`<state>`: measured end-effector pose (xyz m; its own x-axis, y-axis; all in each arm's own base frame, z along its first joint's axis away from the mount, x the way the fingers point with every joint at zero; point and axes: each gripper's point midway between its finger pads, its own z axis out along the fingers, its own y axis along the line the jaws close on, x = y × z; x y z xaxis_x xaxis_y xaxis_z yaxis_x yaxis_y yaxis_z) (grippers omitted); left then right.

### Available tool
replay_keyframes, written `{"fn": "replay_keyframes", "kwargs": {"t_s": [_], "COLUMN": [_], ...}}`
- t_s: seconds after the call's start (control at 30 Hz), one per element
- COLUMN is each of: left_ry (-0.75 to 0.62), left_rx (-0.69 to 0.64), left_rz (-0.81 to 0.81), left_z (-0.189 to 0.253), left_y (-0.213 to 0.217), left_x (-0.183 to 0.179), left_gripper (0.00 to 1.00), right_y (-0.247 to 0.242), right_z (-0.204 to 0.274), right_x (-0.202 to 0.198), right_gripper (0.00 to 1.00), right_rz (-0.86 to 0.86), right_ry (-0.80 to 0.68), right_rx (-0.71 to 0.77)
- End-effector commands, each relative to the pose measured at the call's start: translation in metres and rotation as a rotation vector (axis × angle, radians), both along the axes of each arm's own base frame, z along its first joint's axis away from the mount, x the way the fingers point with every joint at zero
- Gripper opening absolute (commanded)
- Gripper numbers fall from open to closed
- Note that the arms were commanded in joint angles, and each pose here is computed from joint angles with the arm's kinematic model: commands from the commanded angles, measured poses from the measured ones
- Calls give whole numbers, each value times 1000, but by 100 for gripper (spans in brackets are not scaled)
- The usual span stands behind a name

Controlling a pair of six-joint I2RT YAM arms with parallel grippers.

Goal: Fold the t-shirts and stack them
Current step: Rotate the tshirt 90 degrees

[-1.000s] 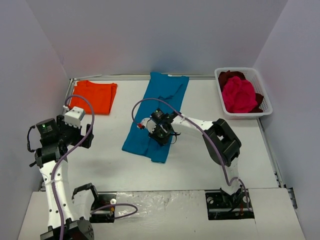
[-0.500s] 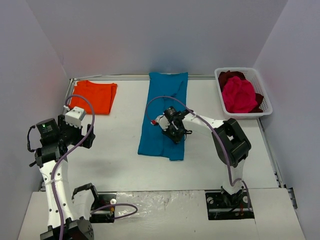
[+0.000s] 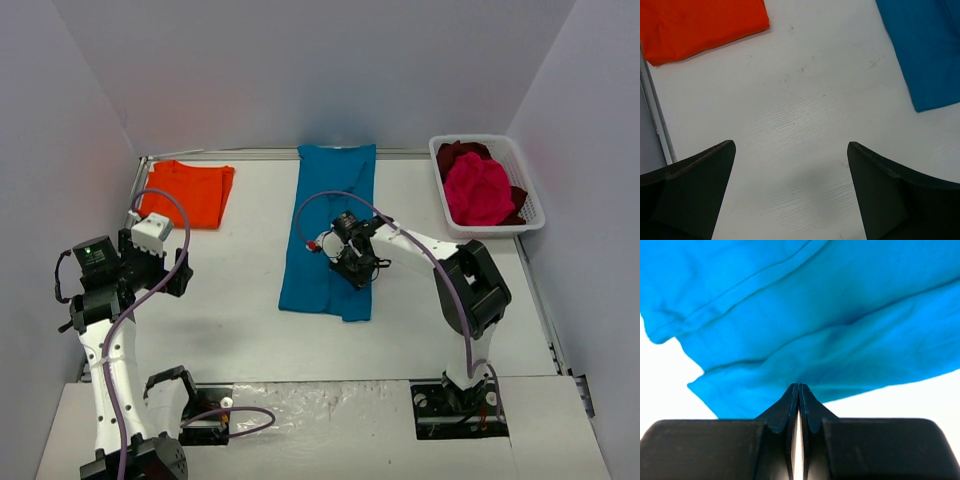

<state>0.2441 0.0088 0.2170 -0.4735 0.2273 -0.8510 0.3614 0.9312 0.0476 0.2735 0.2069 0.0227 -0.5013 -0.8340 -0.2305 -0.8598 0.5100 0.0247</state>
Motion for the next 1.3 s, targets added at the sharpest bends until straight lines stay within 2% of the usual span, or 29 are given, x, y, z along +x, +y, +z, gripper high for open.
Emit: {"fn": "replay_keyframes", "kwargs": {"t_s": [0.0,0.2,0.3,0.53,0.8,0.97,1.13,1.17,1.27], "left_ry": [-7,-6,-1,20,32,31,71,69,74], "left_rx": [-10,-13,-21,-63,-58,71,166,203,318], "left_rz": [-27,-33,-42,-138,-216,-284,-462,-531,-607], "left_z": [3,3,2,-1,-4,-9,-22,-25,-38], "left_y": [-3,-4,-6,-21,-39,-56,-92,-105,-119], "left_x": [0,-1,-1,-5,-2,7,7,4,10], "left_gripper": [94,94,94,94,94,94,94,94,94], "right_y": [0,-7,-23,-80,-104,-118,-111,-109,-106], "right_z": [41,75,84,101,140,138,136,136,134], "right_x": [7,18,12,-5,3,13,2,0,-1], "right_gripper": [0,0,0,16,19,21,23,23,23], "right_rz": [7,2,-5,-124,-229,-334,-333,-328,-335], "right_ry": [-24,-47,-61,-128,-284,-288,-256,-253,-229], "right_rx": [74,131,106,145,268,381,482,499,535]}}
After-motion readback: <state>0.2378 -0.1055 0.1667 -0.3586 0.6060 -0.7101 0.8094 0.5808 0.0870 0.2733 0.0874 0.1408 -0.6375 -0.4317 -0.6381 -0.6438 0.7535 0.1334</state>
